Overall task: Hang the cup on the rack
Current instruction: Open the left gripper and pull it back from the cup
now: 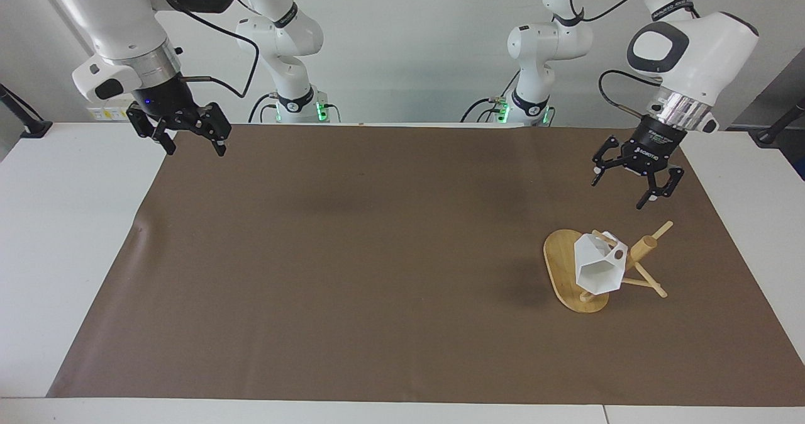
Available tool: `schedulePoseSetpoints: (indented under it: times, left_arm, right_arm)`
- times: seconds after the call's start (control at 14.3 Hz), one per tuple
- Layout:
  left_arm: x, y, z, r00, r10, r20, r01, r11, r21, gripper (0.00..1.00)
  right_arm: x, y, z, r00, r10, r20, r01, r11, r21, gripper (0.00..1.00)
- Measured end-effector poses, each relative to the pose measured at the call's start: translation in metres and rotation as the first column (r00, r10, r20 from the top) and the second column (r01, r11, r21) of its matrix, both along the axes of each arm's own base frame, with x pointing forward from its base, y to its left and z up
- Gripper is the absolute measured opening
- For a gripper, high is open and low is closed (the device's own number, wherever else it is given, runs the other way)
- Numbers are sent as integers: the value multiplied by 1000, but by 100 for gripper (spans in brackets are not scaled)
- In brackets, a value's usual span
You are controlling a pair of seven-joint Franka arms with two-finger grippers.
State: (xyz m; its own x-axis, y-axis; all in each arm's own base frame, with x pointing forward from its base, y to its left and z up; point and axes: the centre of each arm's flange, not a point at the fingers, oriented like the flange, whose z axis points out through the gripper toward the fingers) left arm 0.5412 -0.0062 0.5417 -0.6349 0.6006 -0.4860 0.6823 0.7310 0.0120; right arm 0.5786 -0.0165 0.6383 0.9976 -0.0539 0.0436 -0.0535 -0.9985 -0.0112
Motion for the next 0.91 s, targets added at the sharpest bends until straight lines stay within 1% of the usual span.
schedulePoseSetpoints:
  times: [0.14, 0.21, 0.28, 0.35, 0.42, 0.56, 0.7, 0.84, 0.91]
  left_arm:
    - [1, -1, 22, 992, -122, 21, 121, 991, 51, 100]
    - [0, 0, 30, 980, -198, 30, 195, 978, 76, 100]
    - [-1, 2, 37, 959, -280, 39, 275, 956, 105, 100]
    - [-2, 4, 42, 928, -369, 45, 359, 921, 151, 100]
    - [-2, 6, 46, 891, -453, 41, 435, 875, 211, 100]
    - [-3, 4, 53, 801, -598, 11, 562, 759, 328, 100]
    - [-4, 2, 56, 706, -708, -25, 659, 643, 391, 100]
    - [-5, 4, 58, 593, -804, -49, 737, 516, 437, 100]
    - [-5, 7, 60, 514, -855, -73, 775, 426, 466, 100]
  right_arm:
    - [0, 0, 0, 1000, 0, 0, 0, 1000, 0, 100]
    - [0, 0, 0, 1000, 0, 0, 0, 1000, 0, 100]
    - [0, 0, 0, 1000, 0, 0, 0, 1000, 0, 100]
    - [0, 0, 0, 1000, 0, 0, 0, 1000, 0, 100]
    - [0, 0, 0, 1000, 0, 0, 0, 1000, 0, 100]
    - [0, 0, 0, 1000, 0, 0, 0, 1000, 0, 100]
    - [0, 0, 0, 1000, 0, 0, 0, 1000, 0, 100]
    - [0, 0, 0, 1000, 0, 0, 0, 1000, 0, 100]
    - [0, 0, 0, 1000, 0, 0, 0, 1000, 0, 100]
